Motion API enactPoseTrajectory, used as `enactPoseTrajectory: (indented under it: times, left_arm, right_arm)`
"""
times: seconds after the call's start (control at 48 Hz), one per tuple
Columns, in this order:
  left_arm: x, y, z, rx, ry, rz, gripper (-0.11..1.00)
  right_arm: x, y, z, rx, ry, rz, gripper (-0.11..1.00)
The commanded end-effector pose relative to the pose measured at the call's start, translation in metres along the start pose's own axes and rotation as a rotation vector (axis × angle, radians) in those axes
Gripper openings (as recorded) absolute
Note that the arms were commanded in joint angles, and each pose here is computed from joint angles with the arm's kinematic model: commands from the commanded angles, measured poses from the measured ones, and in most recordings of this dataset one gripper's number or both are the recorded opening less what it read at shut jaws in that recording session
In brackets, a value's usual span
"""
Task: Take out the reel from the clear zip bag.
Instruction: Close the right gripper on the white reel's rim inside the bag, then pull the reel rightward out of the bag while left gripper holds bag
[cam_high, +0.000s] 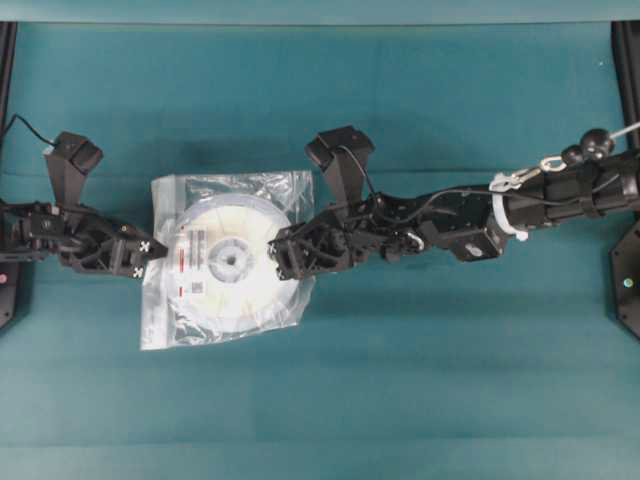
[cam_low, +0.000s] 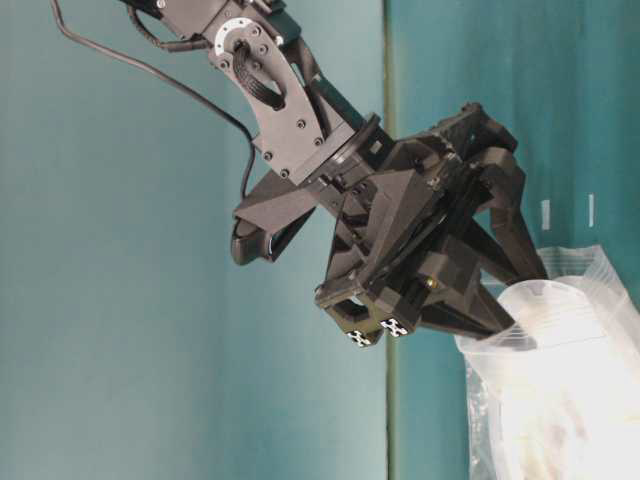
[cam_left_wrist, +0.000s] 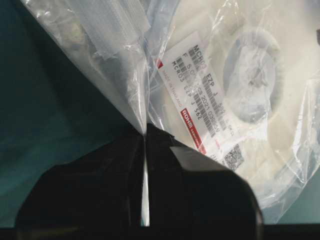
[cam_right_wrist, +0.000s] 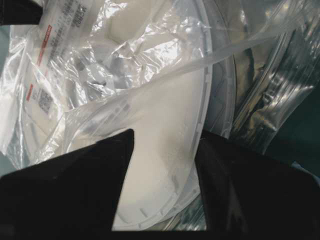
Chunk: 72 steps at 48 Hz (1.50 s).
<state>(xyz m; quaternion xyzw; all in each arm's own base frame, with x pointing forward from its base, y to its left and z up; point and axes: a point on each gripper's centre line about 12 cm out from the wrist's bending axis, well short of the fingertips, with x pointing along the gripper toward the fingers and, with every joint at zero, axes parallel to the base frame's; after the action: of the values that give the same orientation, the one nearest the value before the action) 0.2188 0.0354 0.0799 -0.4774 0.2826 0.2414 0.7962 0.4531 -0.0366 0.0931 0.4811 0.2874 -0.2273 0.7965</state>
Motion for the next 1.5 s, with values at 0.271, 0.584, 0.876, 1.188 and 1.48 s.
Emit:
enactPoseTrajectory:
  times: [0.271, 0.584, 0.876, 1.188, 1.48]
  left_arm:
    - [0.001, -0.004, 0.002, 0.004, -0.007, -0.015, 0.0]
    - [0.001, -0.005, 0.002, 0.004, -0.008, -0.017, 0.0]
    - [0.001, -0.004, 0.002, 0.007, -0.007, -0.015, 0.0]
    - [0.0, -0.004, 0.002, 0.014, -0.005, -0.015, 0.0]
    - [0.001, -0.004, 0.002, 0.014, -0.005, -0.015, 0.0]
  right_arm:
    - [-0.009, 0.001, -0.002, 0.01, -0.004, 0.009, 0.27]
    - [-0.017, -0.007, -0.004, 0.004, 0.004, -0.007, 0.16]
    - [-0.034, -0.017, -0.007, 0.006, 0.005, -0.02, 0.09]
    - [-0.057, -0.036, -0.017, 0.007, 0.023, -0.048, 0.04]
    - [-0.08, -0.054, -0.024, 0.016, 0.023, -0.065, 0.04]
